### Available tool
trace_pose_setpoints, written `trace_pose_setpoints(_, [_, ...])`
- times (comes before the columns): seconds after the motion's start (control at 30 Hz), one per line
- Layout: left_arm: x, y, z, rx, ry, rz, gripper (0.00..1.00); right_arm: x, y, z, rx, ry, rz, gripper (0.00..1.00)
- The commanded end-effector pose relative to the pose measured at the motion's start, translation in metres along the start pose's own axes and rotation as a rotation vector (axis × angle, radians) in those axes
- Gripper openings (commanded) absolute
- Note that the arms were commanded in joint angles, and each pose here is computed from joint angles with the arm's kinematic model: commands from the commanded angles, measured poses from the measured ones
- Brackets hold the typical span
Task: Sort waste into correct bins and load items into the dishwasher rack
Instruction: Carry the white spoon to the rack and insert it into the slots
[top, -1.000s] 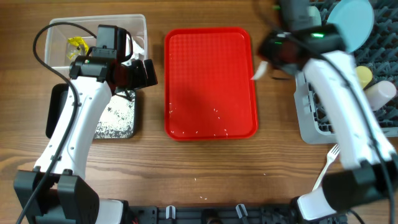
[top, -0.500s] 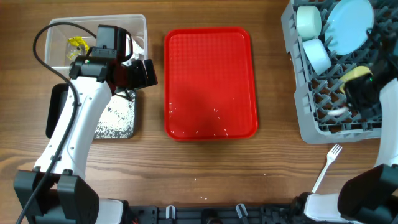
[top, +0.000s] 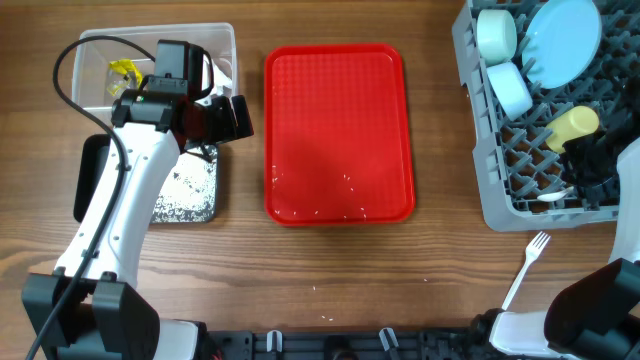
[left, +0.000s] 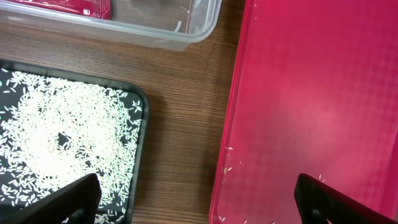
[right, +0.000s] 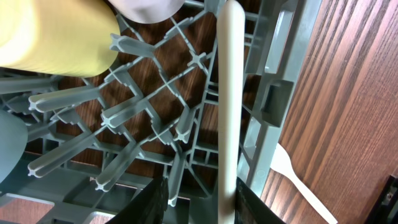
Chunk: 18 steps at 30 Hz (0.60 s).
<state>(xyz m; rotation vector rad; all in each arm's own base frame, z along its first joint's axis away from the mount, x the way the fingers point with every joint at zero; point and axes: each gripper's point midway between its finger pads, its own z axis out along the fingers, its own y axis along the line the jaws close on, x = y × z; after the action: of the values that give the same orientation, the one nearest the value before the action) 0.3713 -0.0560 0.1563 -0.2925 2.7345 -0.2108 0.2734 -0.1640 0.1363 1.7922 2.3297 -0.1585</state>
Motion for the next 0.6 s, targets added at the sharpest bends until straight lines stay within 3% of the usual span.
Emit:
trace_pose_setpoints(0.0, [-0.001, -0.001, 0.001, 0.01, 0.002, -0.015, 1.0, -0.001, -0.002, -0.002, 0.001, -0.008, 0.004, 0.54])
trace_pose_setpoints(0.07, [-0.001, -0.001, 0.001, 0.01, 0.002, -0.015, 1.0, -0.001, -0.002, -0.002, 0.0, -0.009, 0.004, 0.79])
trace_pose_setpoints(0.1, [-0.001, -0.001, 0.001, 0.01, 0.002, -0.015, 1.0, -0.001, -0.002, -0.002, 0.0, -0.009, 0.003, 0.87])
trace_pose_setpoints(0.37, [-0.001, -0.001, 0.001, 0.01, 0.002, -0.015, 1.0, -0.001, 0.0, -0.002, -0.009, -0.01, -0.033, 0.89])
trace_pose_setpoints(0.57, [-0.001, -0.001, 0.001, 0.01, 0.002, -0.015, 1.0, 0.015, 0.019, -0.004, -0.124, 0.075, -0.223, 0.89])
